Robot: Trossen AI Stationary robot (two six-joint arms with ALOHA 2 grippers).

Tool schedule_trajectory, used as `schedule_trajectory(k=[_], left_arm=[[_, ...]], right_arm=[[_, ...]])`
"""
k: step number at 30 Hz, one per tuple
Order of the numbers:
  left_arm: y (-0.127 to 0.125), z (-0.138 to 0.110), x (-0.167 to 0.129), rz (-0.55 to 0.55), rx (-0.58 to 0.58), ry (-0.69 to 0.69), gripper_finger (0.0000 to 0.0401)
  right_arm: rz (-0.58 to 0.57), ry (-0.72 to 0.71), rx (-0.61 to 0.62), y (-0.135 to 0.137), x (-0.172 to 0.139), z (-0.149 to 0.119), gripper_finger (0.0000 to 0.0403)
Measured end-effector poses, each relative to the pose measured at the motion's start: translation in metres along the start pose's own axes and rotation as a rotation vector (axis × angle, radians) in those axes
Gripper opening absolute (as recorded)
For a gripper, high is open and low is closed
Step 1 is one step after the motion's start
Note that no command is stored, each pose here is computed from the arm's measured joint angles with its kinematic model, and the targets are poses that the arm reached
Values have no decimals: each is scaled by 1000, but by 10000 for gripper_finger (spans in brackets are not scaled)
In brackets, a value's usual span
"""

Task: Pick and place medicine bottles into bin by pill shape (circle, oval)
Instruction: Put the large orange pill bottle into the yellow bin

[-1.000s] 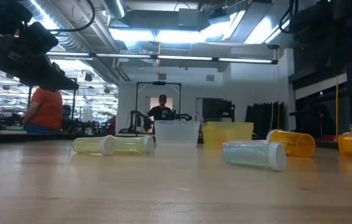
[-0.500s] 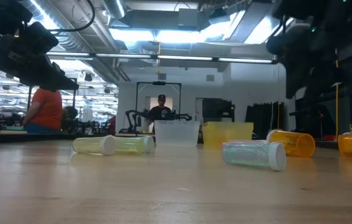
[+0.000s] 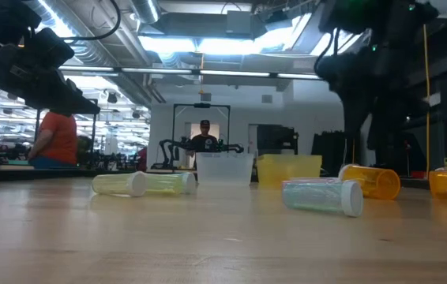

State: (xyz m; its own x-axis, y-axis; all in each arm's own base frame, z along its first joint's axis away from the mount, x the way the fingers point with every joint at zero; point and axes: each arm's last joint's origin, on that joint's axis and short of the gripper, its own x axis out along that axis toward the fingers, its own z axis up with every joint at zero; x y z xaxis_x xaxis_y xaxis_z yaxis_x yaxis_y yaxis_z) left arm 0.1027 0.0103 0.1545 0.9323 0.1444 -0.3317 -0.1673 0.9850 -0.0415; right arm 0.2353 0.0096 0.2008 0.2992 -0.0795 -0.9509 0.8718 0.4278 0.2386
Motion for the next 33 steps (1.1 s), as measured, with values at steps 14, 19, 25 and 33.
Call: schedule_trajectory(k=[14,19,25,33], left_arm=[[0,0,0,0,0,0,23],[0,0,0,0,0,0,23],[0,0,0,1,0,0,23],[0,0,0,1,0,0,23]], right_arm=[[-154,74,-55,7,41,-11,222],[-209,90,-76,8,57,-15,222],[-232,95,-133,9,68,-15,222],[-168,55,-138,19,62,-10,190]])
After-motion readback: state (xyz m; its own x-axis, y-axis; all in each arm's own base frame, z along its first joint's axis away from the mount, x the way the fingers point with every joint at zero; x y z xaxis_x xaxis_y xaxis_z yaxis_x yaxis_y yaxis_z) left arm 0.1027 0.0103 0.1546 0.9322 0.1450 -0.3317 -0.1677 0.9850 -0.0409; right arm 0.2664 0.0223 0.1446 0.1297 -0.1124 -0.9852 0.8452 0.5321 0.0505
